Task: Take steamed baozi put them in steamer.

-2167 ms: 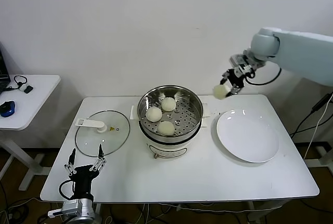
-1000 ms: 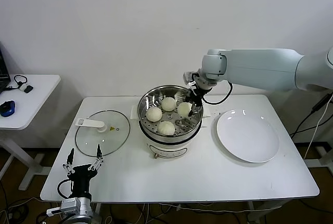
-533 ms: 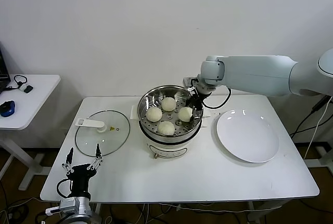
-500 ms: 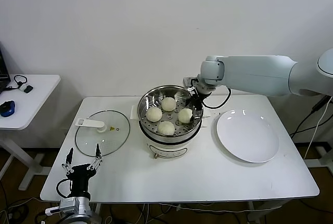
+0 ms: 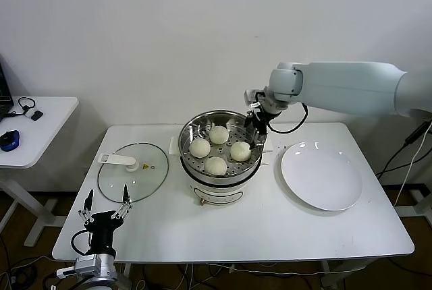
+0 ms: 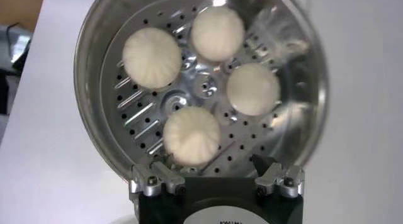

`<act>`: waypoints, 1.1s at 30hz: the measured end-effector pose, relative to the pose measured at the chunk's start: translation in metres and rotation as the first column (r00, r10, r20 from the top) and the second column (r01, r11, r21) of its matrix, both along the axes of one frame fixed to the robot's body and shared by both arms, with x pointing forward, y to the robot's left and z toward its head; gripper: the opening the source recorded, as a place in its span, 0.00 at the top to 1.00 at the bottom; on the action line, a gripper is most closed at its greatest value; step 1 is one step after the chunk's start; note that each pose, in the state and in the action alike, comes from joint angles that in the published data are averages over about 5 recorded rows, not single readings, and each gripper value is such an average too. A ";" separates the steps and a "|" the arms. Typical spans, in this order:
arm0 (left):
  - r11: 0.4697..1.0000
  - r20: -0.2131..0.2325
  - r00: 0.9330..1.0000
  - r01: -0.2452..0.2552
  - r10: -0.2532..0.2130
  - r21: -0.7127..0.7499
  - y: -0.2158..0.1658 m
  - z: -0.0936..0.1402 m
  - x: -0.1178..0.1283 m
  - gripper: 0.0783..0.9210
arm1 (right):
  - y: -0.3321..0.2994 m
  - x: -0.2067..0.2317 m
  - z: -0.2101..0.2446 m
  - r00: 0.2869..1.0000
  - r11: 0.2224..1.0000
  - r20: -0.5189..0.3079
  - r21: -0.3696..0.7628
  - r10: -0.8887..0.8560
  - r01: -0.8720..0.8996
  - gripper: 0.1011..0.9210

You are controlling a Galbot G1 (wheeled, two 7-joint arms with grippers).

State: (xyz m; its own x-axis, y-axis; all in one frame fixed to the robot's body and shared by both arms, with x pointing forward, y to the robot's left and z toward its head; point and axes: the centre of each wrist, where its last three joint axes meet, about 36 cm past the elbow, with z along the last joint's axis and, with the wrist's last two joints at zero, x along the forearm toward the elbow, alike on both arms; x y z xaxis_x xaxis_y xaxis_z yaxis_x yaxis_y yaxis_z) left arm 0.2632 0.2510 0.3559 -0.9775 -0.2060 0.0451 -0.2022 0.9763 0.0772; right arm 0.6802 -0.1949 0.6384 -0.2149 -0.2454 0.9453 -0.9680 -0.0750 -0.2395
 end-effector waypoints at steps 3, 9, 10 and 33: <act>1.000 0.003 1.000 0.006 -0.006 0.004 -0.001 0.002 0.000 0.12 | -0.008 -0.009 0.009 0.999 0.999 0.024 0.047 -0.027 0.026 0.12; 1.000 0.005 1.000 0.012 -0.012 0.012 0.001 0.005 -0.002 0.12 | -0.028 -0.037 0.012 0.989 0.975 0.104 0.209 -0.104 0.080 0.12; 1.000 0.006 1.000 0.012 -0.012 0.013 0.001 0.006 -0.002 0.12 | -0.033 -0.043 0.010 0.986 0.966 0.118 0.244 -0.122 0.090 0.12; 0.999 0.007 1.000 0.022 -0.022 0.044 0.004 0.008 -0.005 0.12 | -0.103 -0.212 -0.090 0.722 0.519 0.275 0.844 -0.635 0.135 0.12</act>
State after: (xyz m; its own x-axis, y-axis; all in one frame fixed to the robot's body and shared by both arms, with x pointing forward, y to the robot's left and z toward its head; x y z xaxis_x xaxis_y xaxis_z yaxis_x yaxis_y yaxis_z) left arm 0.2583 0.2554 0.3637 -0.9821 -0.1859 0.0293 -0.1813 0.9762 0.1190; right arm 0.4681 -0.2984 0.5488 -0.8301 -0.5316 0.1686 -0.5460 0.7131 -0.4397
